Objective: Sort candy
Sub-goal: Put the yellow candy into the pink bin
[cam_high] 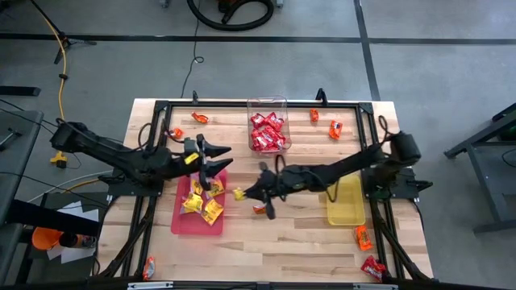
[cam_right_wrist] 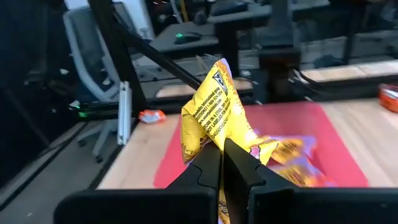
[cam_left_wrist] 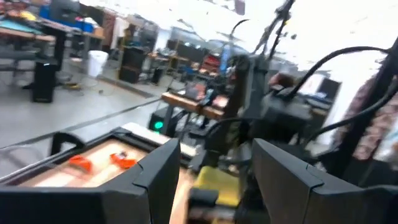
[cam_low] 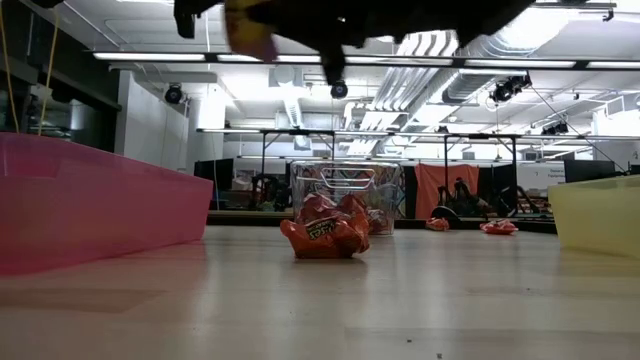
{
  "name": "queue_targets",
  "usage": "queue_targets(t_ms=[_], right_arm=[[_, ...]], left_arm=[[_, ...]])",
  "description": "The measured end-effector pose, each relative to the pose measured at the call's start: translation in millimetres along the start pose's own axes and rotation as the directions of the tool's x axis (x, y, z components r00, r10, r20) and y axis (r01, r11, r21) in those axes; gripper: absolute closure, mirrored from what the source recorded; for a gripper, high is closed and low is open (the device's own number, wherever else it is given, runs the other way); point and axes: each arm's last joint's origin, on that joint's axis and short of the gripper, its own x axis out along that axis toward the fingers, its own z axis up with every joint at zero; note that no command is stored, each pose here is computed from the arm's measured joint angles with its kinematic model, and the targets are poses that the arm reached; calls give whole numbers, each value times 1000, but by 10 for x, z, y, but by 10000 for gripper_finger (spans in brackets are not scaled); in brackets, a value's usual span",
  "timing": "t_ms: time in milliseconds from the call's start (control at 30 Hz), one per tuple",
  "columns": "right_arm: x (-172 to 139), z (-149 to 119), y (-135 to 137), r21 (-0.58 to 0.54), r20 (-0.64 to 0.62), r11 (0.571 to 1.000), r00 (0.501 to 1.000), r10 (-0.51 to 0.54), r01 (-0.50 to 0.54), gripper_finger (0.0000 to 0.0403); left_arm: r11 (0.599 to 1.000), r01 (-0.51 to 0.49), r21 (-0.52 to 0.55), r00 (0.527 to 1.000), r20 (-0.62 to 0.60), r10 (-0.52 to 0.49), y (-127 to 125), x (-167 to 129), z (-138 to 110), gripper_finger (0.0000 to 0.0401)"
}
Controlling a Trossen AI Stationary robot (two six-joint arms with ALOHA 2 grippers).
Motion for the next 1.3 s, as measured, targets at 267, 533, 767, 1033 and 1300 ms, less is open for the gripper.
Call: queue_targets(t_ms=[267,533,767,1033,1300], right_arm=[[104,224,-45,-16,39,995,994,99,-99,403],[-136,590,-43,-57,131,994,986,100,-93,403],[-337,816,14,-109,169,987,976,139,-121,403],[-360,800,18,-124,124,983,981,148,-133,403],[-357,749,26,-118,63,974,977,202,-193,403]], left_arm=[[977,187,-100,974,-113,-198,-38,-298,122,227],[963,236,-134,936,-237,-262,-162,-449,7,251],[962,267,55,945,-209,-250,-256,-297,-110,251],[959,254,122,961,-147,-235,-303,-82,-214,251],[930,286,232,955,-149,-257,-413,63,-130,245]])
